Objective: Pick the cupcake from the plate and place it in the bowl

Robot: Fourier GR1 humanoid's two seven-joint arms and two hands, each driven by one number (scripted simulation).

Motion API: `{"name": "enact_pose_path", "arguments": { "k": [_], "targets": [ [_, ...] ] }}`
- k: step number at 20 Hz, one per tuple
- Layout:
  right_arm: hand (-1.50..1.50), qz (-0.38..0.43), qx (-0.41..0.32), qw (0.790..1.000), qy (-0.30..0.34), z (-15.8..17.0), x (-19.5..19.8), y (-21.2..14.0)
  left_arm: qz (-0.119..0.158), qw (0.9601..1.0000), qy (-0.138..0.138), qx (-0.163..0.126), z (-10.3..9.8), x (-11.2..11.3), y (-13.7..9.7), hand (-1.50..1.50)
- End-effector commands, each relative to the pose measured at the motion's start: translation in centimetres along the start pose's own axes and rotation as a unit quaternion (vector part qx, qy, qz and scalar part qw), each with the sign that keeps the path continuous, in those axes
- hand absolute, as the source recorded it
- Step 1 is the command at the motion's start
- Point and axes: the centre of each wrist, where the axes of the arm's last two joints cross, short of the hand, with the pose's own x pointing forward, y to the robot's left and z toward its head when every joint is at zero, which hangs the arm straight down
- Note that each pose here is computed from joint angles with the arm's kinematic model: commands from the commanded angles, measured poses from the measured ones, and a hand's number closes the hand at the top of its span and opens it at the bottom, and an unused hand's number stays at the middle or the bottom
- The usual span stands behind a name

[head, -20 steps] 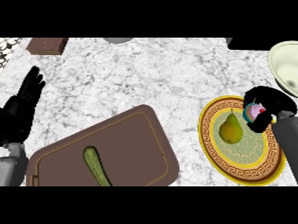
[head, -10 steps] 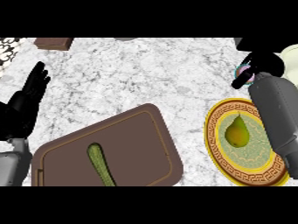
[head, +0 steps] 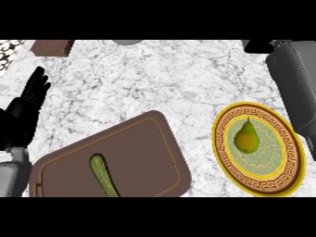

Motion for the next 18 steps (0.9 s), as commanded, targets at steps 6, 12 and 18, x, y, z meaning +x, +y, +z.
{"name": "enact_pose_path", "arguments": {
  "k": [6,12,18],
  "targets": [
    [1.5,-0.048,-0.071,0.995,0.056,-3.2,-0.8,-3.3,-0.004,0.9999,0.002,0.015,1.2,-0.5,0.4,0.0],
    [1.5,-0.105,-0.058,0.991,0.057,-6.9,-6.1,-2.4,0.001,0.9999,0.007,0.01,-0.8,0.1,1.5,0.0],
    [1.5,-0.116,-0.062,0.989,0.07,-10.6,-12.8,-2.4,0.001,1.0,0.0,0.008,0.5,-0.4,1.8,0.0]
  ]
}}
